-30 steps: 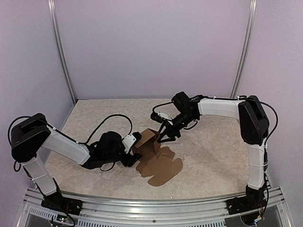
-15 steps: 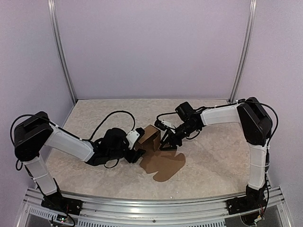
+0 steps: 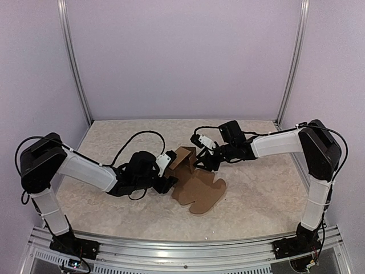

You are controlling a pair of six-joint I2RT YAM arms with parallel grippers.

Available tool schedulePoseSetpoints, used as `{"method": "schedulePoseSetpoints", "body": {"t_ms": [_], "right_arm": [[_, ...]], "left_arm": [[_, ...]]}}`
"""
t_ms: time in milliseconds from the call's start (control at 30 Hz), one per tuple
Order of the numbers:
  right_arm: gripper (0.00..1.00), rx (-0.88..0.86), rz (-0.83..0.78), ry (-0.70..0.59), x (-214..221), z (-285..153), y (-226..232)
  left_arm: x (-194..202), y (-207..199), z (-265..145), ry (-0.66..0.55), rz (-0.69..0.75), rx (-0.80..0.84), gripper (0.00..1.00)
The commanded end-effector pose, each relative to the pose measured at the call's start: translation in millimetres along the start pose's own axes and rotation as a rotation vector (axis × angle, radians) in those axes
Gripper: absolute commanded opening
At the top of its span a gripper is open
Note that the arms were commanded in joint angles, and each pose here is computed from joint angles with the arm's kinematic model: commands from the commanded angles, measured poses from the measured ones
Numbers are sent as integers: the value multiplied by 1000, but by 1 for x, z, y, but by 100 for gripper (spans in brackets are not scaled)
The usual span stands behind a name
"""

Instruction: Fold the paper box

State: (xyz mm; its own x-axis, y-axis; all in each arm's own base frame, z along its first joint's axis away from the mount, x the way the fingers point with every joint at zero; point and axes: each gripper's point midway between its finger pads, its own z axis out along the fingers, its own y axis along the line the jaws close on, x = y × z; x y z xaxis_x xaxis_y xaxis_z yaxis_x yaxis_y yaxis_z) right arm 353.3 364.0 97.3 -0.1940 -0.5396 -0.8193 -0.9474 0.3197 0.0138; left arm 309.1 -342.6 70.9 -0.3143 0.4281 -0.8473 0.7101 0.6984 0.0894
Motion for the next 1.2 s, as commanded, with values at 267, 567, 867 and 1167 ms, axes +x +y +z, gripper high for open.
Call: {"method": "schedulePoseSetpoints", "body": {"t_ms": [267, 567, 867, 1167], "right_arm": [[44, 79, -40, -27, -12, 0, -9], [42, 94, -44, 59, 3, -9, 4], [42, 183, -82, 66, -4, -9, -19], [51, 106, -196, 30, -6, 11, -14]], "left_arm": [[19, -9, 16, 101, 13, 28, 66], [24, 1, 18, 123, -1, -16, 65], [25, 1, 17, 122, 1, -8, 65], [24, -5, 16, 117, 30, 28, 65]]}}
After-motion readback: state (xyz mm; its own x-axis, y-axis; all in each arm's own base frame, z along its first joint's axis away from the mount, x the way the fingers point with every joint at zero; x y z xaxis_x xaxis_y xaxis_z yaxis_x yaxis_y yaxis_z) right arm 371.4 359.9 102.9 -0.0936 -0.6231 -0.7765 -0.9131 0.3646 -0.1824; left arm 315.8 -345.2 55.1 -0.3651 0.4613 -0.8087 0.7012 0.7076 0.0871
